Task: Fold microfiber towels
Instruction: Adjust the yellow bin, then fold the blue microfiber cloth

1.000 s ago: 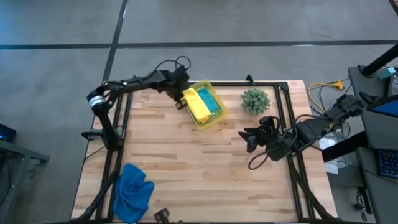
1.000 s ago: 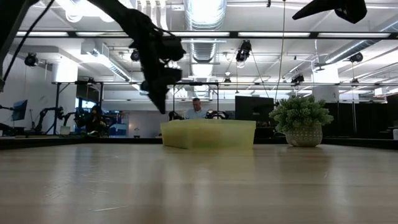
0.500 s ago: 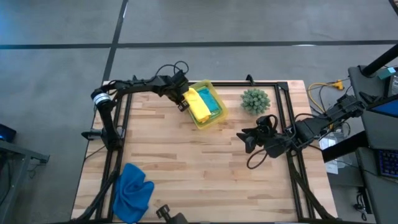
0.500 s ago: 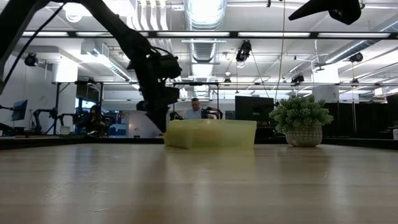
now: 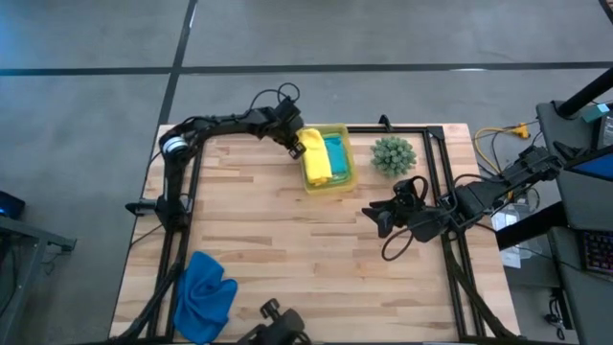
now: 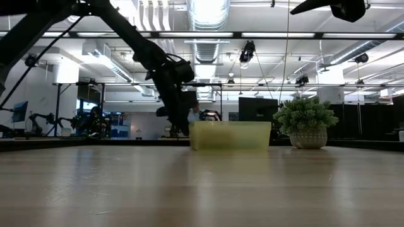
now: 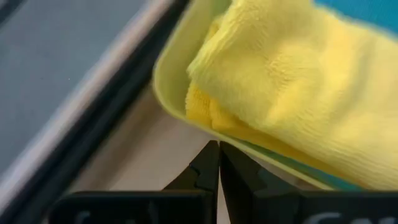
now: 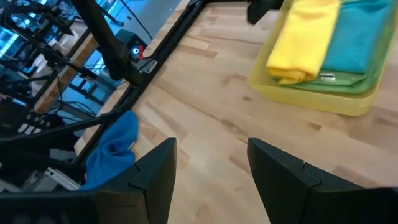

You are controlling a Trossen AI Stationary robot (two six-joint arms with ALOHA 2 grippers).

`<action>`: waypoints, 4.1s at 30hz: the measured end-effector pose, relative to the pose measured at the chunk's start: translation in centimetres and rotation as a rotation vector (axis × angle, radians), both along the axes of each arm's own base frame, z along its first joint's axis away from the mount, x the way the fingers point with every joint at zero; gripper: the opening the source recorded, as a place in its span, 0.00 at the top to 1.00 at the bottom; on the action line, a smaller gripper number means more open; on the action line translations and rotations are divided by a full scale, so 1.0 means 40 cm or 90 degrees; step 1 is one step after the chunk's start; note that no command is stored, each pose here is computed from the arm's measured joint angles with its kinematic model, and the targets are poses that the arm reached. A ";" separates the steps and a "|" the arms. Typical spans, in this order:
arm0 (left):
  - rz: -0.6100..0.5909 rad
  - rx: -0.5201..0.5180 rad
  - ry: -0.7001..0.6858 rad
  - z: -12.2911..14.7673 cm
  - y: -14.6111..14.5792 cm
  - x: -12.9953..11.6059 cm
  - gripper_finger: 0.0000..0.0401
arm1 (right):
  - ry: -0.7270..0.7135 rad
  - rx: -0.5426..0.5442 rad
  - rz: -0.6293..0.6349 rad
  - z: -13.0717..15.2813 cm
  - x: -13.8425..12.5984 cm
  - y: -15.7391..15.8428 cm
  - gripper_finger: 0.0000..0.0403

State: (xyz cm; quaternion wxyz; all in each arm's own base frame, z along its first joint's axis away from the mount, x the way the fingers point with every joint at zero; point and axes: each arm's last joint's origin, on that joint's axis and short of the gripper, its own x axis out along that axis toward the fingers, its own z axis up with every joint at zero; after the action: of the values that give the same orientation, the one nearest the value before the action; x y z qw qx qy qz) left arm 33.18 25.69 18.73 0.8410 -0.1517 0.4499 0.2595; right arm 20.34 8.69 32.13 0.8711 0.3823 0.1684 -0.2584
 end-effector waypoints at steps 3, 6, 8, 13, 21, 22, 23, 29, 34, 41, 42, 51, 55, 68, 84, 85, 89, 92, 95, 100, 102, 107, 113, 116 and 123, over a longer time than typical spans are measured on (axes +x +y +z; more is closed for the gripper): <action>-0.009 0.008 -0.031 0.014 0.017 0.025 1.00 | -0.002 0.003 0.000 0.000 0.000 0.000 0.52; -0.015 0.001 -0.037 0.012 0.030 0.043 1.00 | -0.002 0.004 0.000 0.000 0.000 0.000 0.52; -0.014 -0.002 -0.031 0.016 0.035 0.049 1.00 | -0.003 0.004 0.000 0.001 0.001 0.001 0.52; 0.004 0.016 -0.036 0.068 0.041 0.022 1.00 | -0.004 0.002 0.002 0.002 0.001 0.001 0.52; -0.013 0.049 -0.096 0.280 -0.047 -0.081 1.00 | 0.005 -0.029 0.025 0.003 0.002 0.001 0.52; -0.028 0.046 -0.112 0.309 -0.068 -0.093 1.00 | 0.005 -0.031 0.031 0.004 0.002 0.002 0.52; -0.046 0.038 -0.128 0.336 -0.090 -0.107 1.00 | 0.007 -0.032 0.044 0.005 0.003 0.003 0.52; -0.166 -0.054 -0.219 0.436 -0.238 -0.203 1.00 | -0.001 -0.053 0.161 0.018 0.015 0.018 0.52; -0.255 -0.214 -0.295 0.455 -0.380 -0.286 1.00 | -0.058 -0.073 0.271 0.037 0.030 0.035 0.52; -0.348 -0.315 -0.298 0.431 -0.596 -0.406 1.00 | -0.150 -0.088 0.300 0.042 0.046 0.045 0.52; -0.354 -0.327 -0.292 0.424 -0.623 -0.423 1.00 | -0.153 -0.092 0.289 0.041 0.046 0.044 0.52; -0.415 -0.430 -0.148 0.317 -0.802 -0.525 1.00 | -0.158 -0.081 0.202 0.030 0.047 0.036 0.52; -0.461 -0.438 -0.027 0.226 -0.850 -0.525 0.96 | -0.154 -0.084 0.196 0.024 0.047 0.035 0.52; -0.488 -0.268 0.338 -0.044 -0.846 -0.485 0.54 | -0.164 -0.053 0.158 0.021 0.047 0.033 0.52; -0.560 -0.266 0.404 -0.106 -0.899 -0.373 0.96 | -0.169 -0.037 0.153 0.021 0.046 0.034 0.52; -0.568 -0.268 0.382 -0.092 -0.902 -0.359 0.97 | -0.169 -0.037 0.153 0.022 0.046 0.034 0.52; -0.553 -0.269 0.286 -0.046 -0.896 -0.299 0.99 | -0.163 -0.040 0.154 0.014 0.046 0.034 0.52; -0.516 -0.270 0.222 -0.003 -0.865 -0.253 1.00 | -0.156 -0.040 0.153 0.004 0.045 0.034 0.52; -0.467 -0.256 0.170 0.038 -0.821 -0.210 1.00 | -0.146 -0.035 0.151 -0.015 0.045 0.034 0.52; -0.372 -0.216 0.075 0.109 -0.735 -0.156 1.00 | -0.106 -0.028 0.142 -0.085 0.070 0.047 0.52; -0.322 -0.200 0.046 0.131 -0.704 -0.145 1.00 | -0.108 -0.027 0.142 -0.118 0.093 0.059 0.52; -0.271 -0.168 -0.030 0.167 -0.647 -0.121 1.00 | -0.110 -0.056 0.141 -0.234 0.166 0.078 0.52; -0.283 -0.129 -0.054 0.176 -0.631 -0.112 1.00 | -0.240 -0.035 0.159 -0.368 0.264 0.031 0.52; -0.301 -0.115 -0.047 0.175 -0.631 -0.113 1.00 | -0.265 -0.026 0.167 -0.437 0.297 -0.012 0.52; -0.317 -0.100 -0.044 0.175 -0.631 -0.114 1.00 | -0.229 -0.033 0.157 -0.534 0.356 -0.083 0.52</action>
State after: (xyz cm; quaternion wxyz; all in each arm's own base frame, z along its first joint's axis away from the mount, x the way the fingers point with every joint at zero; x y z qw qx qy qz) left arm 28.63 0.46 25.71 0.8793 -0.1099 0.4635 0.0034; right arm 34.57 5.36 10.77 0.9217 0.3760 0.0491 -0.0820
